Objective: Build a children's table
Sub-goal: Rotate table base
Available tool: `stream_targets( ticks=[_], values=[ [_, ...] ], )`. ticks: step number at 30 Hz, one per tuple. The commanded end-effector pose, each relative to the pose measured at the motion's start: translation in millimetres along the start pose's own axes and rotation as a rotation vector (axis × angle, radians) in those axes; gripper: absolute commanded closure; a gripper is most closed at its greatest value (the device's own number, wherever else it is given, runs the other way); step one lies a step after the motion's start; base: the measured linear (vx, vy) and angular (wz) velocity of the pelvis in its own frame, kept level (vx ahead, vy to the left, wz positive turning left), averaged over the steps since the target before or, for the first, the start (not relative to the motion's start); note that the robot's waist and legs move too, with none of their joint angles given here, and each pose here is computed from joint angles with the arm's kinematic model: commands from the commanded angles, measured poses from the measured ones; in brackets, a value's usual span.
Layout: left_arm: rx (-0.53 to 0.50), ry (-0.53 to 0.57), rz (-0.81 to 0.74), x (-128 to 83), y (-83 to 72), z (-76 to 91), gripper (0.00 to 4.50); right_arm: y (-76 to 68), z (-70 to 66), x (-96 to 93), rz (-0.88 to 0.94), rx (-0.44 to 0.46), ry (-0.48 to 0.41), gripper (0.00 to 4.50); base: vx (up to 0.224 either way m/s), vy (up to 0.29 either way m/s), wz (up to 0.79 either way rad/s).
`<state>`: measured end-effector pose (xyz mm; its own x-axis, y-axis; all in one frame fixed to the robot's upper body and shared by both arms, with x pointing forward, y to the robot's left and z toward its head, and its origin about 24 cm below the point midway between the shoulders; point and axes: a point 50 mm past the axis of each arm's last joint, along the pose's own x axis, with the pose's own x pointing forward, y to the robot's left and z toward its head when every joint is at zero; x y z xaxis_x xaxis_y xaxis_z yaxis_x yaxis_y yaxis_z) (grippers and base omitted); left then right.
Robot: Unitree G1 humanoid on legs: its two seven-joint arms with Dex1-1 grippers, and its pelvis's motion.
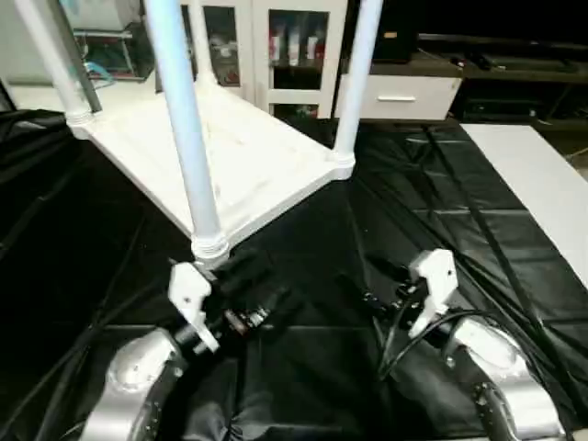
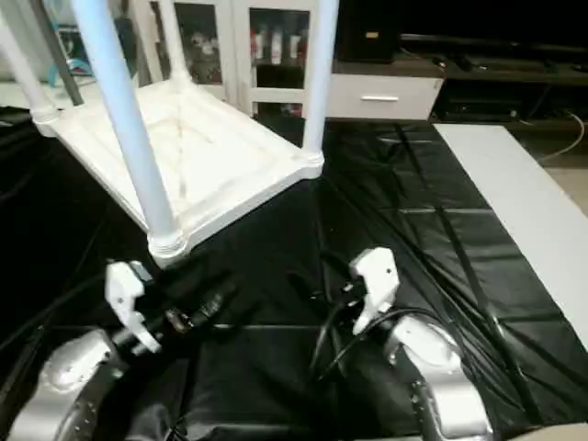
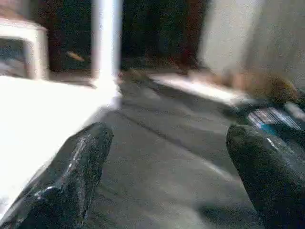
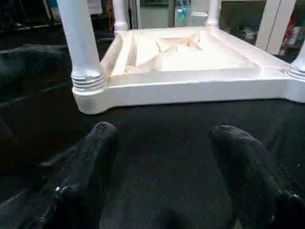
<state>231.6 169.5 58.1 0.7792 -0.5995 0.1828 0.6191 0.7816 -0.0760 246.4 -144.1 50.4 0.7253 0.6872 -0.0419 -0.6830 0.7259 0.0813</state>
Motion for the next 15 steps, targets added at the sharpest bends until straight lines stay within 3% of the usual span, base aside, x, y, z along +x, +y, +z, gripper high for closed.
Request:
stream_targets(
  ticks=[1, 4, 8, 12, 15],
  values=[
    [-0.012, -0.012, 0.017, -7, 2.1, 2.1, 0.07, -3.3, 2.5, -0.6, -0.014, -0.016, -0.003, 1.13, 0.0, 0.0, 0.0],
    [-0.016, 0.043, 0.011, -22, 0.0, -2.9, 0.07, -4.8, 2.2, -1.1, -0.018, -0.02, 0.001, 1.13, 0.0, 0.0, 0.0],
    [0.024, -0.012, 0.127, -29, 16.1, 5.8, 0.07, -6.2, 3.9, 0.6, -0.012, -0.019, -0.002, 1.13, 0.0, 0.0, 0.0],
    [0.05, -0.081, 0.208, -21, 33.5, 17.2, 0.07, -6.1, 5.4, 4.7, -0.004, -0.019, -0.003, 1.13, 0.0, 0.0, 0.0],
    [0.062, -0.093, 0.183, -1, 48.4, 25.3, 0.07, -4.8, 8.2, 11.4, 0.013, -0.019, -0.012, 1.13, 0.0, 0.0, 0.0]
  ],
)
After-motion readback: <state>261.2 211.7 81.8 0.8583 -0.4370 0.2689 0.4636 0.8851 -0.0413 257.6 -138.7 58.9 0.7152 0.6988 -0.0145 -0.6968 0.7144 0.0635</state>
